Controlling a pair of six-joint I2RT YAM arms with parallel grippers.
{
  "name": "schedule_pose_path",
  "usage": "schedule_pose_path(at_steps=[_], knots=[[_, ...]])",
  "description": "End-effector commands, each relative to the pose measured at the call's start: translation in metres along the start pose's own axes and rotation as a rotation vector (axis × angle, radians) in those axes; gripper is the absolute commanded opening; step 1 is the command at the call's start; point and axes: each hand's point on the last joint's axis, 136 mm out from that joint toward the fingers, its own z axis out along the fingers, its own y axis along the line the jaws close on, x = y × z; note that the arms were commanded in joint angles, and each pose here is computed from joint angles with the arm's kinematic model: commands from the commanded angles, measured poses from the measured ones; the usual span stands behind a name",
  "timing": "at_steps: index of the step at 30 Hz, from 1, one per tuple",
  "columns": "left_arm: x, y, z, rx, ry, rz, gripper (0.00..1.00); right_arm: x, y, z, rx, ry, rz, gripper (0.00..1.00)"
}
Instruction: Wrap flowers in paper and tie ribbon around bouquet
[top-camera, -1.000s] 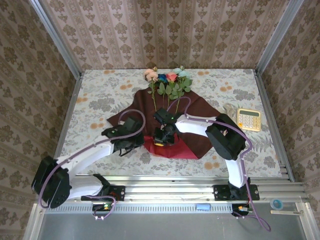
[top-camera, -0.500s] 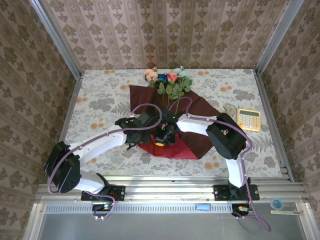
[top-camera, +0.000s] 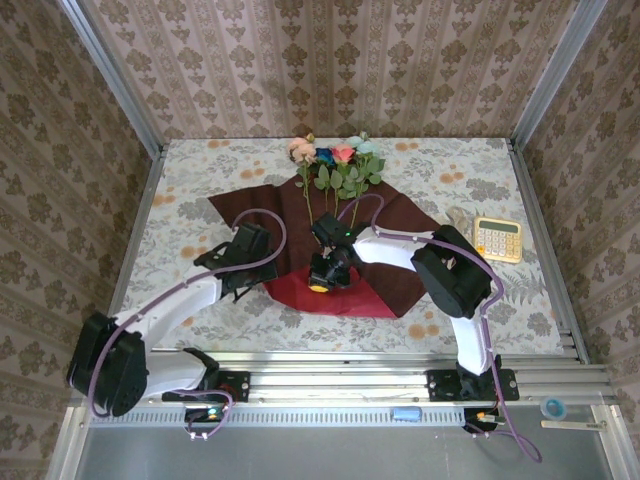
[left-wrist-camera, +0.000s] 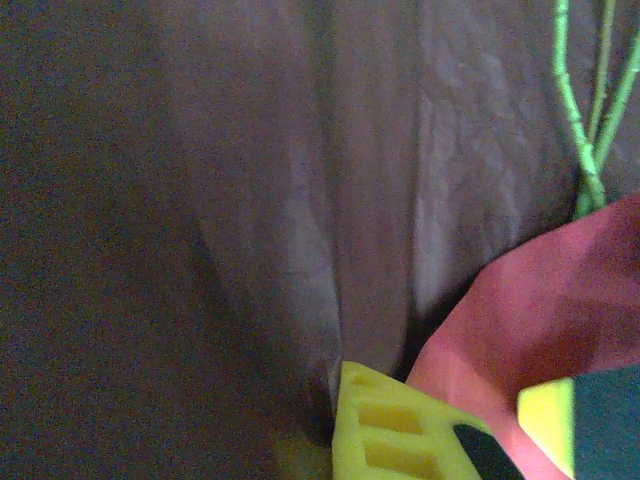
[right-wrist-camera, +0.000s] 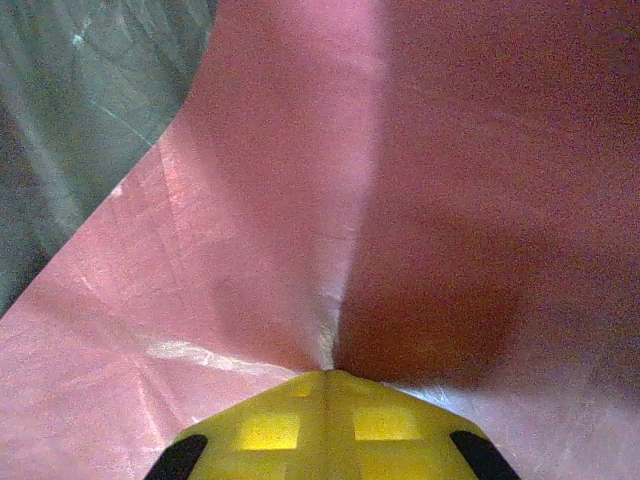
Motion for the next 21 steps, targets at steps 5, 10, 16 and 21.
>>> schedule_pose_path(at_steps=[5,10,16,21], knots=[[-0.006,-0.016,-0.024,0.081,-0.037,0.026,0.0,-0.003,-0.04,0.018,0.137,0.013,0.076,0.13],[0.0,-0.027,-0.017,0.069,0.012,0.104,0.0,-0.004,-0.032,0.01,0.118,0.001,0.06,0.24],[-0.003,-0.03,-0.013,0.048,0.021,0.142,0.0,-0.009,0.002,-0.015,0.026,-0.043,0.0,0.17],[-0.005,-0.032,-0.015,0.037,0.02,0.172,0.0,-0.009,0.018,-0.006,-0.016,-0.025,-0.003,0.09]])
